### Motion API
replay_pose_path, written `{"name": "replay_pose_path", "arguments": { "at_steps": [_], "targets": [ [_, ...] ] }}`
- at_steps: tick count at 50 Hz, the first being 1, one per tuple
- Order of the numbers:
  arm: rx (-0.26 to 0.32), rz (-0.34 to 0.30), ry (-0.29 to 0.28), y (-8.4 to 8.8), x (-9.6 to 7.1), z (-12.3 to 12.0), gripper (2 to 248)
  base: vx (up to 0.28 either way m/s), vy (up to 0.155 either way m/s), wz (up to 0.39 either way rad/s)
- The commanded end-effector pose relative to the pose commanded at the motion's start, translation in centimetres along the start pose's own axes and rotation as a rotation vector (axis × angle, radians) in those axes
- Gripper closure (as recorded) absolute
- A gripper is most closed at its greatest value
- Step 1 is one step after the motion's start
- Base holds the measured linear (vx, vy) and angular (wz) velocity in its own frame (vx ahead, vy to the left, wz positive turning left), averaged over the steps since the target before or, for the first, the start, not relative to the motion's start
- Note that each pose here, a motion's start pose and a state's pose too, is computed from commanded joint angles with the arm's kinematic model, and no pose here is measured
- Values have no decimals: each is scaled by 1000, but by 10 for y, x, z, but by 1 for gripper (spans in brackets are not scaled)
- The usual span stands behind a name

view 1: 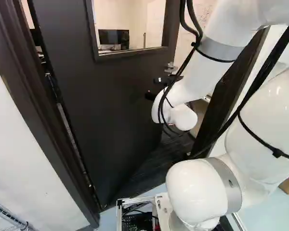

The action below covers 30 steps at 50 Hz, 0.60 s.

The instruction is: Open the door and move inside

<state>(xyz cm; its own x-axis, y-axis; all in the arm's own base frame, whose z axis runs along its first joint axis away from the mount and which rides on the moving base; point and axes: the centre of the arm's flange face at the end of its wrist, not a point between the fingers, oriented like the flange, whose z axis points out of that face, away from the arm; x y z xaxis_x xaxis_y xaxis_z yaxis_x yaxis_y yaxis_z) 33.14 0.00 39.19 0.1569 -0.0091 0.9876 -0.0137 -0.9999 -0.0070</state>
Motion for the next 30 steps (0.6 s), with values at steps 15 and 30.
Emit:
{"name": "replay_pose_path", "arguments": {
  "at_steps": [15,30],
  "targets": [
    [-26,15,-1,2,1,4,3,0,0,0],
    [-59,38,-2,2,2,9,3,0,0,0]
  ]
}}
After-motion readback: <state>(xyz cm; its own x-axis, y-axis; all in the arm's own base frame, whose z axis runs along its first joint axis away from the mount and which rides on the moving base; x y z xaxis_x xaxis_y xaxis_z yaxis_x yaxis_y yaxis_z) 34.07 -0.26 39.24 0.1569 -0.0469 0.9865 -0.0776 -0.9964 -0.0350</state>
